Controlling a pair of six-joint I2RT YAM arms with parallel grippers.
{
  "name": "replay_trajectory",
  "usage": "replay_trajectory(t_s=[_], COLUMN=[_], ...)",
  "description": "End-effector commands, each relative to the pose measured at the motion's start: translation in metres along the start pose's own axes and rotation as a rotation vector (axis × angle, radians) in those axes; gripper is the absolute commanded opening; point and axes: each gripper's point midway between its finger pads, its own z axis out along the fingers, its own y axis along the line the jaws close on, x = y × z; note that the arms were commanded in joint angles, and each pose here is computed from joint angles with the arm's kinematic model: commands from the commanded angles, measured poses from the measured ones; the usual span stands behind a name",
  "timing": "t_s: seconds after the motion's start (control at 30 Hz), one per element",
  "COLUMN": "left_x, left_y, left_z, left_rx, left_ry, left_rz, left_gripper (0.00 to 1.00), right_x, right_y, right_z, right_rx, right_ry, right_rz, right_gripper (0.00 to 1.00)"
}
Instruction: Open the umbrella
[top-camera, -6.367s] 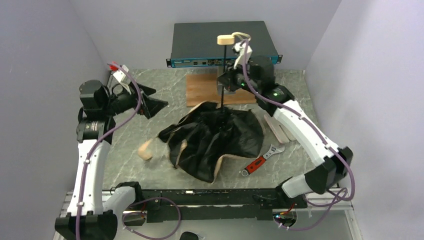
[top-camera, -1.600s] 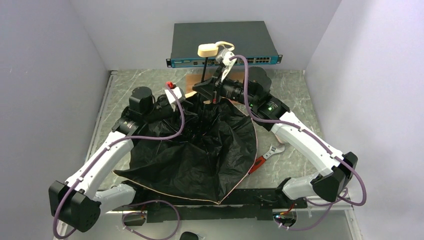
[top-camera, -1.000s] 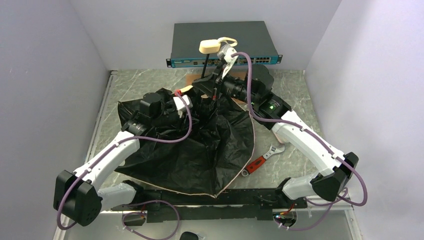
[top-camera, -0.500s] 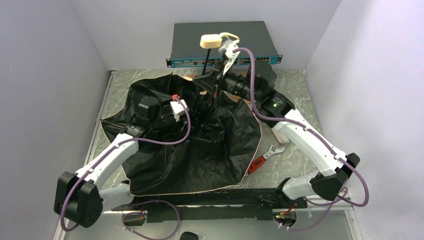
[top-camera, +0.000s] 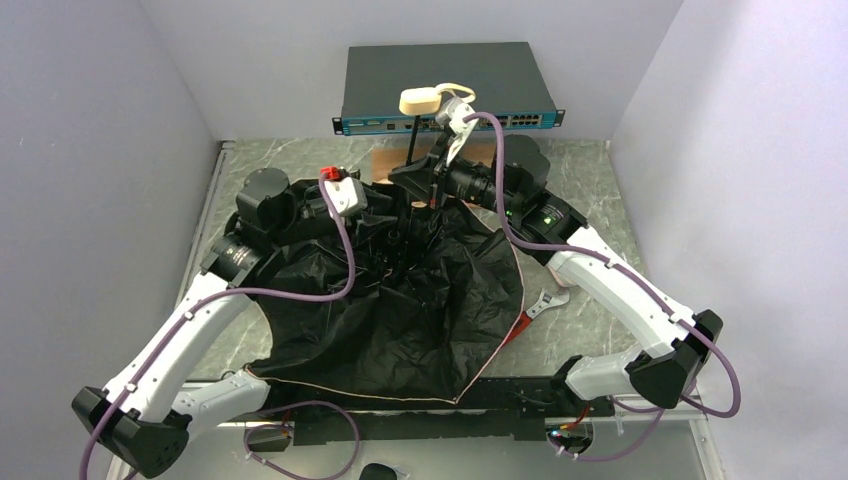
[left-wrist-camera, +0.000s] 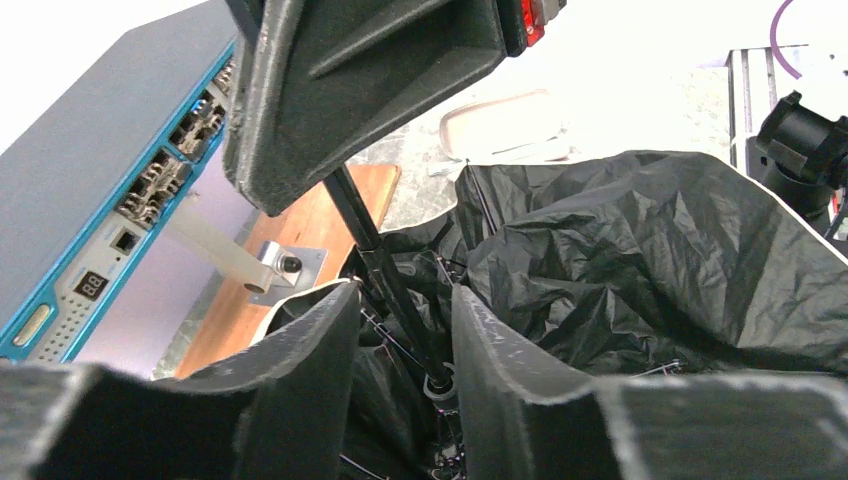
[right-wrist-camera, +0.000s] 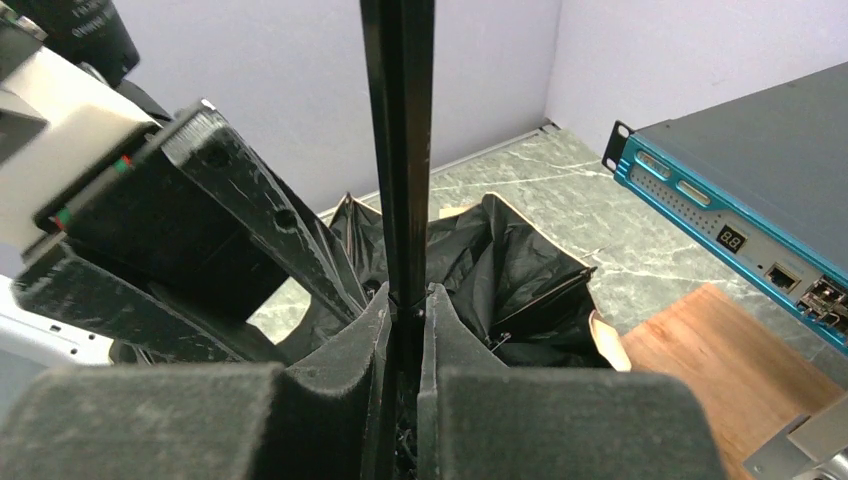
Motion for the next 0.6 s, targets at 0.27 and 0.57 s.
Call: replay_trajectory(t_s=[0.27, 0.57], left_x=[0.056, 0.147], left_y=[-0.004, 0.009], left_z=[0.019, 0.019], left_rx=[0.038, -0.029], left_ry=[0.106, 0.316], left_rz=[-0.048, -0.192], left_gripper=[0.41, 0.26], right_x=[-0.065, -0.091], right_y=[0.016, 0.020], right_z=[-0.008, -0.010], right_rx=[-0.045, -0.053], right_ry=[-0.189, -0.228], right_rz=[-0.042, -0.052], right_gripper=[0.00, 0.00])
